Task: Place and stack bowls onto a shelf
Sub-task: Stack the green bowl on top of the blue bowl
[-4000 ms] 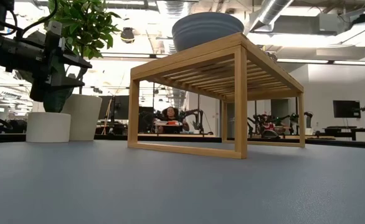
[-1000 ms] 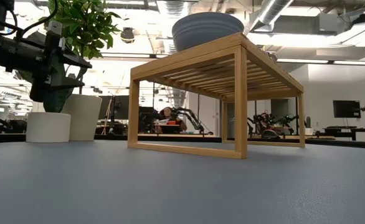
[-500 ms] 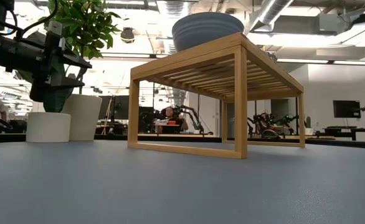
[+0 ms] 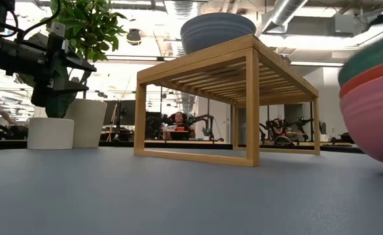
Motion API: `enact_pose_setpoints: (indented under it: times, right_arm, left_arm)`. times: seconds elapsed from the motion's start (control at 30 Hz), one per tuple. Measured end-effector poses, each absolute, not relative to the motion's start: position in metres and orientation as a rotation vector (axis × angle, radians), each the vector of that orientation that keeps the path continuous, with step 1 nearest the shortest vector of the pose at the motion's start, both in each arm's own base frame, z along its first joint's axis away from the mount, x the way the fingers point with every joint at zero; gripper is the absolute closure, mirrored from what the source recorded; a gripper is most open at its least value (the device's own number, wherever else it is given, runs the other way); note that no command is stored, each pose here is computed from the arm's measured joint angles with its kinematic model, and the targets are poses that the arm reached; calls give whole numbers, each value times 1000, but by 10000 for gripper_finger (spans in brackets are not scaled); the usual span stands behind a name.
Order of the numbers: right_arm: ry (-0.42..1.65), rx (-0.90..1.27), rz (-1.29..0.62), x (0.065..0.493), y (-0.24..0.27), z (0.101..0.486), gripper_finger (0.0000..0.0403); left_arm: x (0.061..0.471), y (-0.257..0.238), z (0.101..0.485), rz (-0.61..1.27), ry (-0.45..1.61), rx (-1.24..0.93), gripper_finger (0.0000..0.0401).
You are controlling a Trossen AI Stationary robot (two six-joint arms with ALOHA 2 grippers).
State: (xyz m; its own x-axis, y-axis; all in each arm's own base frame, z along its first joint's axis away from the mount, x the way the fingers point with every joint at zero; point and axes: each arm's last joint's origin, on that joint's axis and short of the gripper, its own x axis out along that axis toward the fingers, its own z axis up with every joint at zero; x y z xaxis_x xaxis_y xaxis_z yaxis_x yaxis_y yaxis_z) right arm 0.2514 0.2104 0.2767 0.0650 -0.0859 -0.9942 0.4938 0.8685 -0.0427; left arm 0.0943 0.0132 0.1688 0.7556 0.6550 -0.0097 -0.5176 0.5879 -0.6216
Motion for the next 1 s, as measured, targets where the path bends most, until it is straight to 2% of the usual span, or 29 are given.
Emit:
enact_pose_setpoints:
  times: [0.33, 0.77, 1.0]
  right_arm:
    - [1454, 315, -428, 246, 206, 324, 385]
    - [1254, 289, -108, 254, 196, 399, 385]
    - [1065, 162, 82, 253, 176, 448, 385]
  left_arm:
    - [94, 13, 169, 692, -225, -631, 148]
    - [94, 13, 169, 691, -225, -630, 148]
    - [94, 13, 169, 692, -225, -630, 148]
